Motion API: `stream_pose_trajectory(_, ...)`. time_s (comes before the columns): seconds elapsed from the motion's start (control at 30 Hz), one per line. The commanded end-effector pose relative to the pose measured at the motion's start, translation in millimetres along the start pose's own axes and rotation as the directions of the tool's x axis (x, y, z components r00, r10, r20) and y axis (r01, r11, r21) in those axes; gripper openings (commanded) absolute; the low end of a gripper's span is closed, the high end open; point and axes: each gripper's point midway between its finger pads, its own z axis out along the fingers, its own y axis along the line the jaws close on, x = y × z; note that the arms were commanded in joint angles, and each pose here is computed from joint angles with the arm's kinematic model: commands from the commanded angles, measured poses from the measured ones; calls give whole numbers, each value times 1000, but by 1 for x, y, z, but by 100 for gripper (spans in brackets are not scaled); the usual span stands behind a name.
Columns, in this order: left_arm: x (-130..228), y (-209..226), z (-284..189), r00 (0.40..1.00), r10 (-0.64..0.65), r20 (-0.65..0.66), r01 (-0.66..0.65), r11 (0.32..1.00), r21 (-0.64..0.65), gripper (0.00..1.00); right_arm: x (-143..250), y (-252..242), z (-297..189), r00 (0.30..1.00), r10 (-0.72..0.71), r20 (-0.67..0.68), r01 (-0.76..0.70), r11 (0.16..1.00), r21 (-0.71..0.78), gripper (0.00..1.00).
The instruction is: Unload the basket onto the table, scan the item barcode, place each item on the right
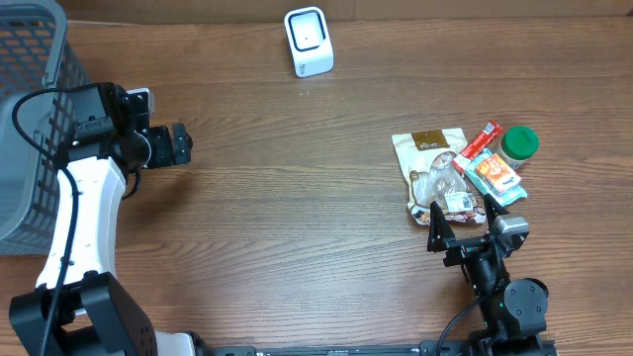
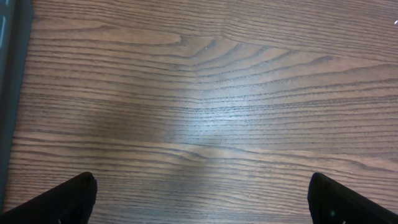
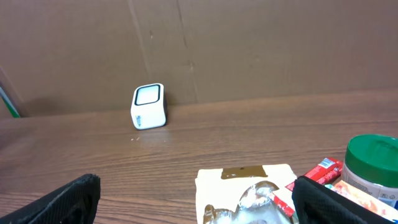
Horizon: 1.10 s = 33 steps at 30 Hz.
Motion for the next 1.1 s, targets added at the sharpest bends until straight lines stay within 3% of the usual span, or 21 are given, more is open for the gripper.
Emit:
stream_pose_trajectory(0.0,-6,-2,-1,1000,16,12,-16,1000,8,100,2,-1,0,1000,-7,3,7,1000,3,100)
stream_pose_trajectory(0.17,-6,-2,-1,1000,16,12,-16,1000,8,100,-4,-2,0,1000,-11,26,10,1000,12,100)
stream_pose_trajectory(0.4,-6,-2,-1,1000,16,12,-16,1000,8,100,3,-2,0,973,-231,-1,231,973,5,100)
stream_pose_trajectory(1.07,-6,-2,-1,1000,15,12,-15,1000,8,100,2,-1,0,972,-233,1,233,972,4,100)
